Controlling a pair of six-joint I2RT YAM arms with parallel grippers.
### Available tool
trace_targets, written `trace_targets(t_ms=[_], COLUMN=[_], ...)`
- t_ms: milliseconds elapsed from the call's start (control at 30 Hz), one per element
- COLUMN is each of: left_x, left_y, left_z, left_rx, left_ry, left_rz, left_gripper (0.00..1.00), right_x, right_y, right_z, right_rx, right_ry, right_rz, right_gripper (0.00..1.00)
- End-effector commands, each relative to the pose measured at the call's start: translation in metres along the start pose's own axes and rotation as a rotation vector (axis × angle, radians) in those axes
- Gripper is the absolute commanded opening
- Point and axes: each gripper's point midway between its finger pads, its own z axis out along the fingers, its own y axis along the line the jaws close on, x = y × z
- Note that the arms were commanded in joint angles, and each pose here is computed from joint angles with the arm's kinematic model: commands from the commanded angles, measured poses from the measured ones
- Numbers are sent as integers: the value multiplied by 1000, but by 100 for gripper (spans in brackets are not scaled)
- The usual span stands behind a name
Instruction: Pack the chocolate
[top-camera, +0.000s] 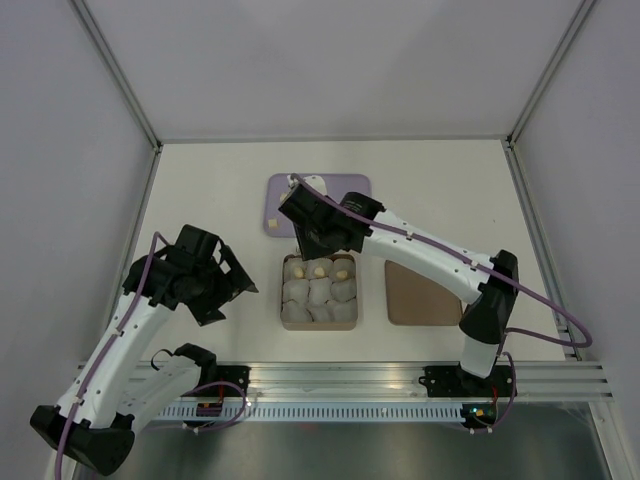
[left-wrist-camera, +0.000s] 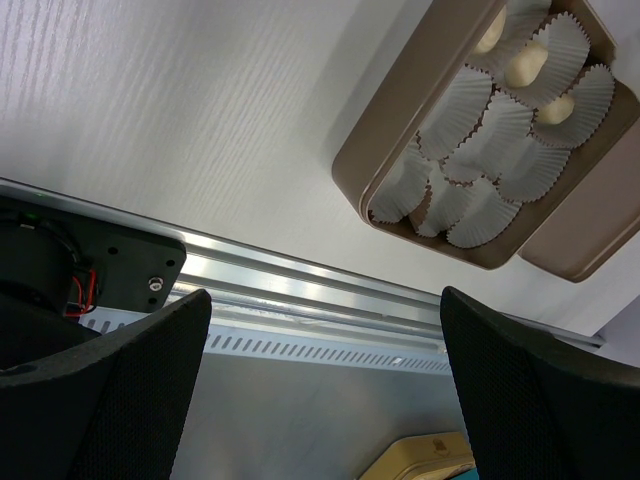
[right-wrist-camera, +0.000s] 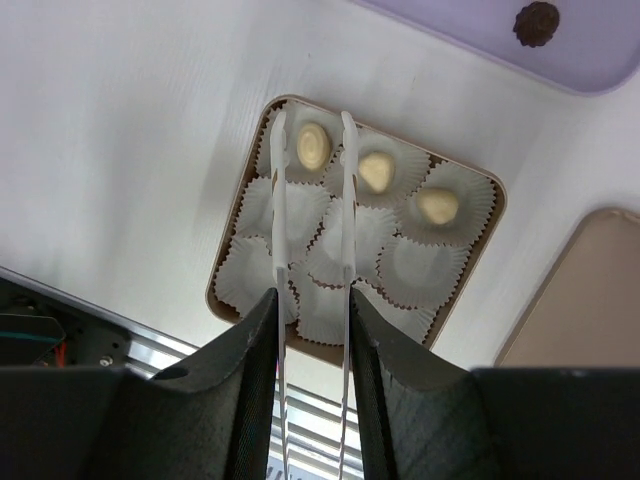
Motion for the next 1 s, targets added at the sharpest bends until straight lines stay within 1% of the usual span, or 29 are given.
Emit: trace_targets(t_ms=[0,67,100,133,300,433,600,800,967], left_x=[-3,-4,-4,-4,-4,-2,-2,-2,-1], left_y=[-8,-9,-9,-9,-9,-8,-7,-6,-4], left_z=[-7,-8,-7,-6,-7,-6,-6,-5,-3], left_rx=[21,23,22,21,23,25,22,20,14], left_ry=[-5,-8,-6,-6,-8,-2,-8,-8,-5], left_rz=[7,13,13,13,10,11,5,-4,-4], left_gripper=[99,99,100,100,100,100,100,100,100], right_x=[-25,-41,-53,-58,-84,-89,-94,-85,-86], right_y=[-15,-30,-33,-42,-63,-75,-82,-90,-93], right_z=[-26,-21,-25,-17,1,28,48,79,87], right_rx=[7,31,35,57,124,174,206,253,271], right_ry=[-57,-68,-98,-94,-117,-90,-80,-35,-36], right_rz=[134,185,200,218,233,248,250,244,261], right_gripper=[37,36,36,36,36,36,36,36,38])
